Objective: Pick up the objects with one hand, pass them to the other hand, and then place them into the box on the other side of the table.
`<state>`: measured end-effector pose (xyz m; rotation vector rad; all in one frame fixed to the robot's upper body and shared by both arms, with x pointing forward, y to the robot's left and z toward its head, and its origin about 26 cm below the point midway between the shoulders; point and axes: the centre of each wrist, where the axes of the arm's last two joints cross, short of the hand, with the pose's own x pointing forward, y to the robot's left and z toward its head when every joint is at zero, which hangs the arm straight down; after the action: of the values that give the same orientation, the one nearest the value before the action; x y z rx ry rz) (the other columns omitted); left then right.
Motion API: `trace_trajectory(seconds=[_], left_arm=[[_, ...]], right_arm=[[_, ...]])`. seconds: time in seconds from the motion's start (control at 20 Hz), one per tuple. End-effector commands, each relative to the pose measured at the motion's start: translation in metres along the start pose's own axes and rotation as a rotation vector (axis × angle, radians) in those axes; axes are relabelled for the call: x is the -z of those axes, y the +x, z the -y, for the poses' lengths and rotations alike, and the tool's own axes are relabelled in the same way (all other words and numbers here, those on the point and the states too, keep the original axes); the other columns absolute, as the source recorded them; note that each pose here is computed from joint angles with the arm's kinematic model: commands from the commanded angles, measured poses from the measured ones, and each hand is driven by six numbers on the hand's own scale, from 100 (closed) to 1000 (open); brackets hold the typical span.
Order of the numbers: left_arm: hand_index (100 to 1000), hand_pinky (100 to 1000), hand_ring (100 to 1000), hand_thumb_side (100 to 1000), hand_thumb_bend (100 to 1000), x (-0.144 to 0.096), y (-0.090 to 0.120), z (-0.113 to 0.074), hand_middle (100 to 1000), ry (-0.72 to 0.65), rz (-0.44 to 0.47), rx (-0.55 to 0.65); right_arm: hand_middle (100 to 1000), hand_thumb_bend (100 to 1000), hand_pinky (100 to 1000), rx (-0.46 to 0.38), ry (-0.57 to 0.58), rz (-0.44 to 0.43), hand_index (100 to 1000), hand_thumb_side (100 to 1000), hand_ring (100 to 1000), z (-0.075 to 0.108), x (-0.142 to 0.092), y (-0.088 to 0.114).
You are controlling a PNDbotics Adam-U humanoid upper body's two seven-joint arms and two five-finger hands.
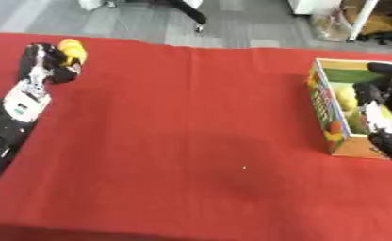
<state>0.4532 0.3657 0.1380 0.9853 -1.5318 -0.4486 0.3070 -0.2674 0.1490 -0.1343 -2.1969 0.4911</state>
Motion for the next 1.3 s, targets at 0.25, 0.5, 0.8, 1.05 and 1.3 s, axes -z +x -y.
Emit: trace_trajectory(seconds=[0.25,0.5,0.8,1.05,1.3], left_arm=[[410,616,506,100,183,-0.03,0.092,-0.078,439,-0.19,0.539,0.001],[414,623,510,100,189,-0.076,0.153,-0.077,443,-0.415,0.8,-0.027],[414,630,515,100,183,-0.106,0.19,-0.056,445,-0.698,0.931,-0.05],[416,636,525,105,175,-0.114,0.2,-0.038,449,-0.823,0.957,-0.108],[415,635,528,116,175,-0.121,0.204,-0.022,450,-0.914,0.959,-0.148]], right_arm=[[505,100,662,0.274,0.222,-0.008,780,460,686,-0.032,0.018,0.003],[502,109,660,0.49,0.479,-0.032,778,495,684,-0.067,0.039,0.004],[502,216,660,0.636,0.69,-0.072,789,528,684,-0.097,0.059,0.003],[501,250,660,0.652,0.764,-0.103,791,529,684,-0.111,0.063,-0.003],[502,281,662,0.693,0.818,-0.166,795,534,683,-0.121,0.058,-0.016]])
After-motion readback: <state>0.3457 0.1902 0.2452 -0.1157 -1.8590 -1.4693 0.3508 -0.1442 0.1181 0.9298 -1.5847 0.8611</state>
